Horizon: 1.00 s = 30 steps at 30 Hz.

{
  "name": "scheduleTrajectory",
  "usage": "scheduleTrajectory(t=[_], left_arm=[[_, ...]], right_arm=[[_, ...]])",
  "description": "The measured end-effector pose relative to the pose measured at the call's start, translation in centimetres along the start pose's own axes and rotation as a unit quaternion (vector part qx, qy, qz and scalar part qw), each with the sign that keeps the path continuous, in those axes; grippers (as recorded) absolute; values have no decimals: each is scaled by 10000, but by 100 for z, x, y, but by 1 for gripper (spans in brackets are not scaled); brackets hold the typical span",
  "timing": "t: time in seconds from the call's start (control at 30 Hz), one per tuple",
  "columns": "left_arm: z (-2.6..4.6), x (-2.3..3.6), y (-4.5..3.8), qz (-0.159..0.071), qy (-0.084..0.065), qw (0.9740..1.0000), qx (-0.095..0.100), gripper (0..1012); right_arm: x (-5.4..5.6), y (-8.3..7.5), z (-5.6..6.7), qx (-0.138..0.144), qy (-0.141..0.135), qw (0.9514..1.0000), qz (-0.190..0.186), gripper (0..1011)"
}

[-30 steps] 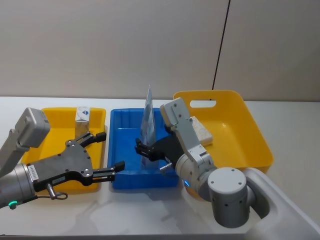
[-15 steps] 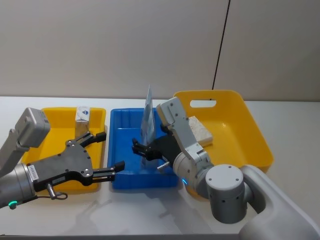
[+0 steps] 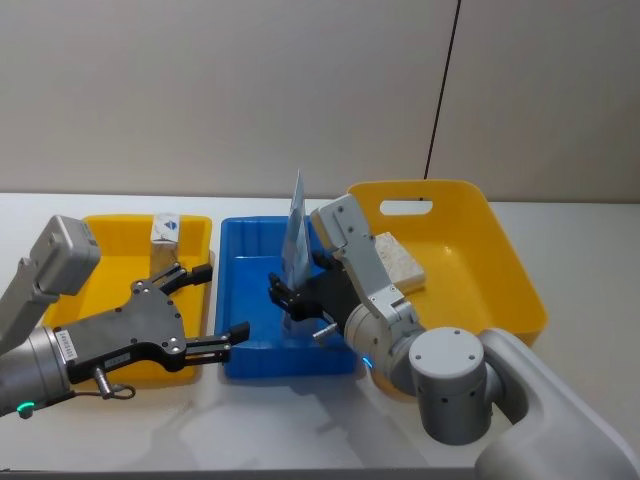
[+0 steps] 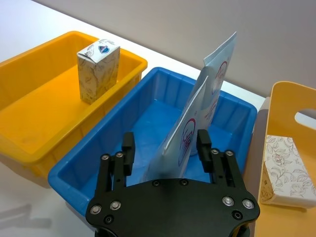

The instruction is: Bimanual collaborative sorting of washing and personal care products

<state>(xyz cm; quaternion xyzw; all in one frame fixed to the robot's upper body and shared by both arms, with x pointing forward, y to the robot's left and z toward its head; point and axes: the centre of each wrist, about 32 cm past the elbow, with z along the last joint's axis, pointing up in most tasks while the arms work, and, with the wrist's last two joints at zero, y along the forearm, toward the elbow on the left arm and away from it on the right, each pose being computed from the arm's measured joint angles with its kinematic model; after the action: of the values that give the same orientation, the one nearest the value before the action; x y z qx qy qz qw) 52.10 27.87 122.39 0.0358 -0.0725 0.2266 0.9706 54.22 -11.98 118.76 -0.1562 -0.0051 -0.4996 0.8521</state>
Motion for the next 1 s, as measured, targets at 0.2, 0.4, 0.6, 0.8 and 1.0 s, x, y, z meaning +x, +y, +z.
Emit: scheduleTrajectory(t=[0.2,0.4,0.6,0.8,1.0], left_arm=[[0,0,0,0,0,10000,0,1001],[0,0,0,0,0,10000,0,1001],[0,0,0,0,0,10000,0,1001],[0,0,0,0,0,10000,0,1001],[0,0,0,0,0,10000,0,1001]], right_arm=[[3,7,0,0,-3,10000,3,583],[4,11,-2,-2,-4,10000,6,389],[3,13,-2,-1,-5,10000,10,223],[3,15,-1,0,-7,10000,13,135],[4,15,-1,0,-9,10000,12,128]])
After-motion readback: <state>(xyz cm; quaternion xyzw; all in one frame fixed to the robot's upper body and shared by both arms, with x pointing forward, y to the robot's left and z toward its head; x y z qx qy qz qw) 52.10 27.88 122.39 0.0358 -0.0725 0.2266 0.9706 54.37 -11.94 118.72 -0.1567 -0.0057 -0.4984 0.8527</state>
